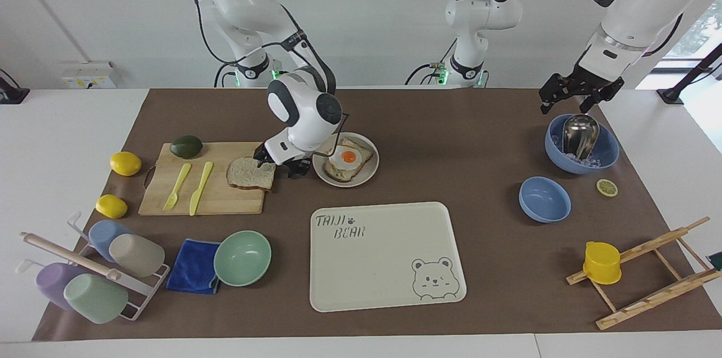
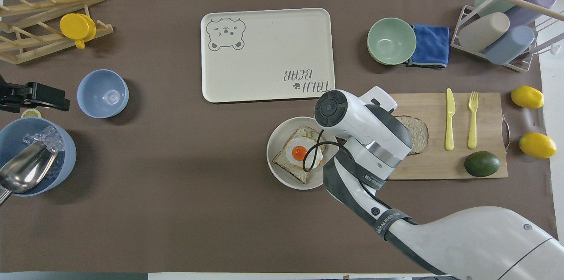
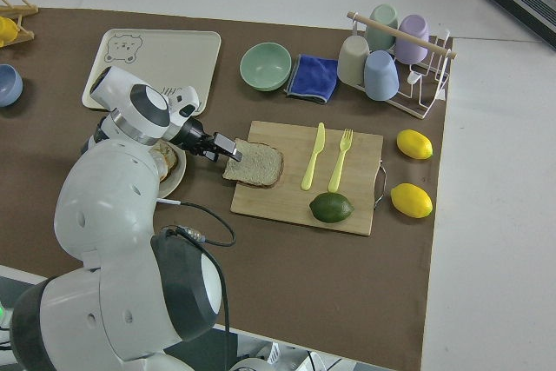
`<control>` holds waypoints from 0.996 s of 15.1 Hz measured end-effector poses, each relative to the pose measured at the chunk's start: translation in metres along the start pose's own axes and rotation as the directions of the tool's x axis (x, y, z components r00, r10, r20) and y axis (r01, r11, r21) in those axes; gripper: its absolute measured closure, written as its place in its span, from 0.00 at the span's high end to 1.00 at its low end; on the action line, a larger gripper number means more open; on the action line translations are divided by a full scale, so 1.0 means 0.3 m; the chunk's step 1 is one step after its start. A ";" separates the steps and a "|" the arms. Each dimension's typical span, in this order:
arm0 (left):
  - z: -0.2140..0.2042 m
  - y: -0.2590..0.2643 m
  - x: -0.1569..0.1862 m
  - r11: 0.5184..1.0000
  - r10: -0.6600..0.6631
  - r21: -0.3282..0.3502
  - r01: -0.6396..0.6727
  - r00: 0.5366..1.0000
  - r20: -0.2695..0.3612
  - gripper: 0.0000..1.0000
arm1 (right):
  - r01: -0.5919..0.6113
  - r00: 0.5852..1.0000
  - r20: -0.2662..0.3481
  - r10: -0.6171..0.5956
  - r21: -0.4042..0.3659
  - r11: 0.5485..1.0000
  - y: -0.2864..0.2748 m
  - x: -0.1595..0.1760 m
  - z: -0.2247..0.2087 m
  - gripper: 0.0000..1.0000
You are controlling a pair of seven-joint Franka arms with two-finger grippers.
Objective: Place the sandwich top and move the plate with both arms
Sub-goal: 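Reach the right gripper to the bread slice and grasp it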
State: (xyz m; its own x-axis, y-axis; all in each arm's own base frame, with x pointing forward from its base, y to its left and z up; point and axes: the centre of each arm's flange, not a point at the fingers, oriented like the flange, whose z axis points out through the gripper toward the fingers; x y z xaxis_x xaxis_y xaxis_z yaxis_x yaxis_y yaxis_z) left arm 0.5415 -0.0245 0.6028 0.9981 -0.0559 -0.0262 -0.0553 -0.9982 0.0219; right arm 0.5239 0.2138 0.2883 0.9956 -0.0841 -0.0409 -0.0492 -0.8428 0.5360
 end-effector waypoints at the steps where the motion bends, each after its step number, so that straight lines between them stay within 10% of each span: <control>1: 0.000 0.000 0.000 1.000 0.000 0.000 0.000 1.000 0.000 1.00 | 0.012 1.000 0.003 -0.012 -0.006 1.000 0.009 0.001 0.012 1.00; 11: 0.000 0.000 0.000 1.000 0.000 0.000 0.000 1.000 0.000 1.00 | 0.068 0.998 0.011 -0.068 -0.029 0.997 0.020 -0.030 0.072 0.82; 15: 0.000 0.001 0.000 1.000 0.000 0.000 0.000 1.000 0.000 1.00 | 0.088 0.996 0.006 -0.088 -0.041 0.995 0.041 -0.035 0.076 0.38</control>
State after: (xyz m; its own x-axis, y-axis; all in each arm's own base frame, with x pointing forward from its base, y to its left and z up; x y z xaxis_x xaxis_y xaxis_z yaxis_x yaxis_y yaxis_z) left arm 0.5415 -0.0247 0.6028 0.9981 -0.0562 -0.0261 -0.0557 -0.9982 0.0219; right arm 0.5110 0.1922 0.2763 0.9955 -0.0131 -0.0934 0.0421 -0.8243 0.5646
